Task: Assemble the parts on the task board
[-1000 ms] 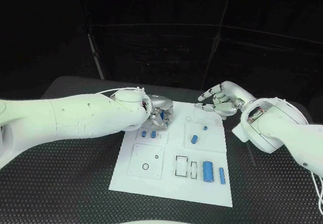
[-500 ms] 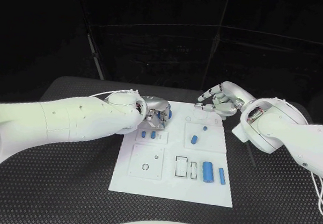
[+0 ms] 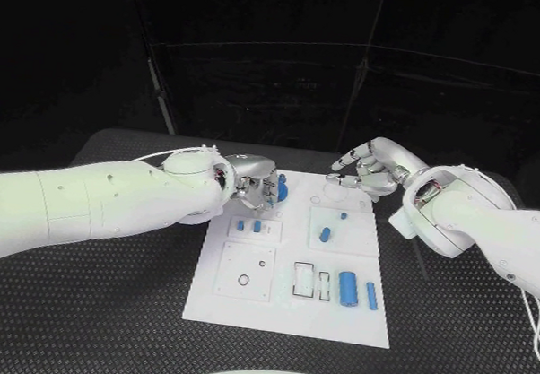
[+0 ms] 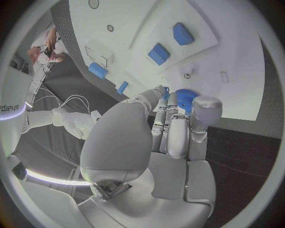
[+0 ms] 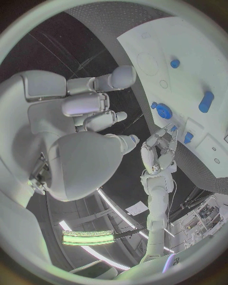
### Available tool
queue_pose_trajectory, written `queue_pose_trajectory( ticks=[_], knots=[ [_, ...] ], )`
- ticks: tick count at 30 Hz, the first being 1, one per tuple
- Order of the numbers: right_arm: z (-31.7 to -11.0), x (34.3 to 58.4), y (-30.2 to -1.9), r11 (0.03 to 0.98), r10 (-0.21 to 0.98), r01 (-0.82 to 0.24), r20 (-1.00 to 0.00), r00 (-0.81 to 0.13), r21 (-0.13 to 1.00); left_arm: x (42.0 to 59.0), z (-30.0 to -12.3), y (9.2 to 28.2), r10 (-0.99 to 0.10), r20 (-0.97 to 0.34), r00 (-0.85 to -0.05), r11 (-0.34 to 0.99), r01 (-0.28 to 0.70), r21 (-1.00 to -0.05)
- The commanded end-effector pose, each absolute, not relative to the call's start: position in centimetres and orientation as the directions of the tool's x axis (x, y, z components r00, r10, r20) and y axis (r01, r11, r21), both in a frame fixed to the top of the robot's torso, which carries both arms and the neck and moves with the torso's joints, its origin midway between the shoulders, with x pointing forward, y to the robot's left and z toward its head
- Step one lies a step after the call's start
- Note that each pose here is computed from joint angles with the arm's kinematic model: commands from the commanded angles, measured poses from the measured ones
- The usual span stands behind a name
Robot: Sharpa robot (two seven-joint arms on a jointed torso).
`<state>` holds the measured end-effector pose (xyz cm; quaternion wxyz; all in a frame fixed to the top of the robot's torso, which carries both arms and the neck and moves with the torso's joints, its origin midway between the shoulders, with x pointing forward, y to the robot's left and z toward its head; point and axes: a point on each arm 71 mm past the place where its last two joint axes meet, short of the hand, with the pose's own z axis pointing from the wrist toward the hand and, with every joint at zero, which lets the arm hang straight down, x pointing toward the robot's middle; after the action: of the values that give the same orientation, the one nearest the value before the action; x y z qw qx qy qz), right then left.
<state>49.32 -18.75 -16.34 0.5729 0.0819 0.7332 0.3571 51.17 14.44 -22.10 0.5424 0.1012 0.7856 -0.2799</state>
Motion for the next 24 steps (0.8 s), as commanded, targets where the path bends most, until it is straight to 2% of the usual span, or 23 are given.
queue_pose_trajectory(
  ticks=[1,13,24],
  knots=[
    [-16.2,49.3,-18.8,0.726,0.535,-0.299,-0.781,-0.321,0.620,51.1,-21.7,14.9,-0.171,-0.911,-0.375,0.819,0.460,-0.344],
    [-16.2,49.4,-18.9,0.727,0.535,-0.296,-0.782,-0.321,0.619,51.2,-22.0,17.9,-0.178,-0.902,-0.394,0.853,0.395,-0.341],
    [-16.3,49.3,-18.9,0.727,0.534,-0.295,-0.781,-0.322,0.619,51.5,-22.3,18.1,-0.183,-0.891,-0.416,0.859,0.374,-0.351]
  ],
)
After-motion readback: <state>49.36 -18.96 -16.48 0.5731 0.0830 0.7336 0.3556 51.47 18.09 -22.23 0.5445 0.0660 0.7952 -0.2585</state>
